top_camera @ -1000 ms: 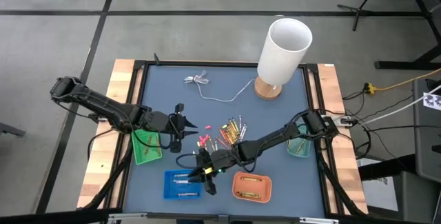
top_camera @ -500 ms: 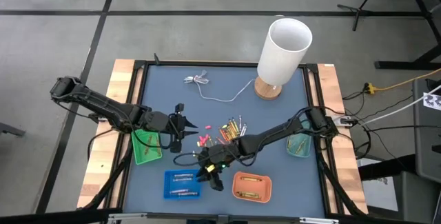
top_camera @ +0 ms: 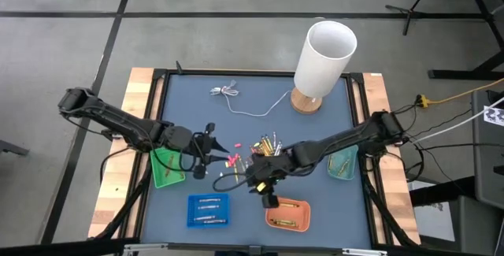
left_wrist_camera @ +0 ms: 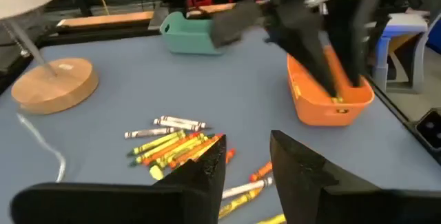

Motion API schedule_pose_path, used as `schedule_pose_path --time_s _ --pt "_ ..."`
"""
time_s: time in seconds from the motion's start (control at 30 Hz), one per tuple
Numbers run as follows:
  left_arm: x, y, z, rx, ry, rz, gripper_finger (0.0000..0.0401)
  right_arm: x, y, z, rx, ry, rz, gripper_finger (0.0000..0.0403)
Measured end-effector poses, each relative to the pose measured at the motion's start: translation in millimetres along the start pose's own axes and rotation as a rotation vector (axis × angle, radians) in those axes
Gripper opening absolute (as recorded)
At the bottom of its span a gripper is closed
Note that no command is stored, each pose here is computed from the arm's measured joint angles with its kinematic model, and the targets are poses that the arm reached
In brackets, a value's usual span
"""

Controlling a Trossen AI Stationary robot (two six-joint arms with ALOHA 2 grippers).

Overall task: Sort crayons
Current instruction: Put the yellow crayon into the dark green bin

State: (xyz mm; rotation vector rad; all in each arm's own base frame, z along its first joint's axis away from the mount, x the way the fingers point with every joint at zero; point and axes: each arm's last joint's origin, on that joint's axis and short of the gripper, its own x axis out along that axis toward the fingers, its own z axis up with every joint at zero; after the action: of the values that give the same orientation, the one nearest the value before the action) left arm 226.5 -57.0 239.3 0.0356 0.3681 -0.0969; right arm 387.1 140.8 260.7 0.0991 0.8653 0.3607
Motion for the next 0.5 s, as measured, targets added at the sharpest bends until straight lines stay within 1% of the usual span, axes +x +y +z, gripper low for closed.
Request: schedule_pose_path --time_s 0.13,0.2,0.27,0.4,0.5 --pt "17 -1 -2 0.001 -0.030 -0.032 0.0131 -20 3 -7 -0.003 0.071 -0.115 0.0095" --pt "26 0 -4 0.043 -0.043 -0.046 0.0139 -29 6 -12 0.006 0.103 -0.172 0.0095" --pt "35 1 -8 0.085 -0.038 -0.072 0.0142 -36 8 -15 0.014 0.128 -0.223 0.0095" --pt "51 6 -23 0.084 0.024 -0.162 0.0142 -48 9 -24 0.043 0.203 -0.305 0.0095" --pt "61 9 -33 0.087 0.073 -0.230 0.0139 -51 9 -30 0.059 0.253 -0.360 0.0095"
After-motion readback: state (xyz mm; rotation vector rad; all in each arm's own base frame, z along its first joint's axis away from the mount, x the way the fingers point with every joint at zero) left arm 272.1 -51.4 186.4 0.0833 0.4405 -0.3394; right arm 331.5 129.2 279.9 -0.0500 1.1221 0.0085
